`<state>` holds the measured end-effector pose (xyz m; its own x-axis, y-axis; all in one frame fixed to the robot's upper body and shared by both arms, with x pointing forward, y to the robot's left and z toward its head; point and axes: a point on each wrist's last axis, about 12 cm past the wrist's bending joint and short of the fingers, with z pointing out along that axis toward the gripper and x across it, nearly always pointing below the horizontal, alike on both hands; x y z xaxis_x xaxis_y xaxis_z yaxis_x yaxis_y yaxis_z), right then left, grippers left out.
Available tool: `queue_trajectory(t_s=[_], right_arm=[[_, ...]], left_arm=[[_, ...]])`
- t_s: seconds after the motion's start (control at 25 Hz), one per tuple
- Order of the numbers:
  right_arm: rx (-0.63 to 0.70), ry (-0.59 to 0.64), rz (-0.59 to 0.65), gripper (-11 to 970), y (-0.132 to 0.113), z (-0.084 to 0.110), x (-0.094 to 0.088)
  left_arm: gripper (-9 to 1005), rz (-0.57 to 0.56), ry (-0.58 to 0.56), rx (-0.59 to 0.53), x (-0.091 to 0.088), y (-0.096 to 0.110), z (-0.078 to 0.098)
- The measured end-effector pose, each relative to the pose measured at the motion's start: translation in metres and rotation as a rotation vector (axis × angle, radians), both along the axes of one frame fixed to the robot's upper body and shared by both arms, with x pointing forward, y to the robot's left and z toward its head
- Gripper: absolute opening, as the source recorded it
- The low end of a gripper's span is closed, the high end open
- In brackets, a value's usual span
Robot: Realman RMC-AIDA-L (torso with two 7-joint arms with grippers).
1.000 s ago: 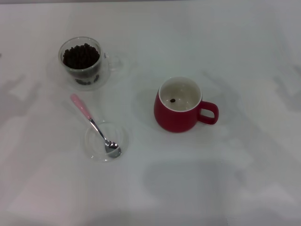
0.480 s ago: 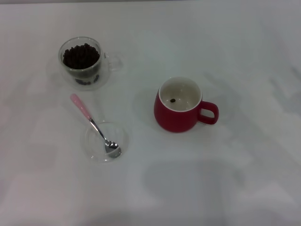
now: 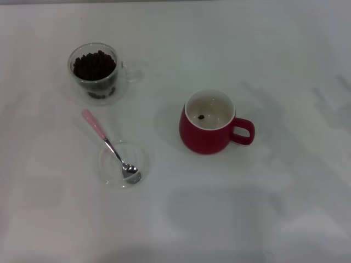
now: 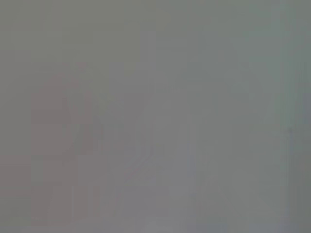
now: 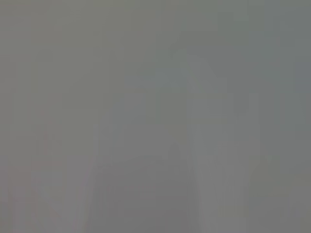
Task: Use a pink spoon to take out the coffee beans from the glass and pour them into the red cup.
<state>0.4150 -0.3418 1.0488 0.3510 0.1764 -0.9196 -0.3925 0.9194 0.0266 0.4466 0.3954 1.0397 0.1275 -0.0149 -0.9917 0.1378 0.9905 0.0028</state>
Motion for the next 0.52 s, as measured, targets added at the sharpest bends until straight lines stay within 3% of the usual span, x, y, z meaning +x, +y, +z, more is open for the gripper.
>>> queue_trajectory(t_s=[0.52], right_arm=[[-0.032, -0.007, -0.075, 727, -0.01, -0.005, -0.031]], left_arm=[[509, -0.019, -0.013, -0.039, 0.012, -0.006, 0.003]])
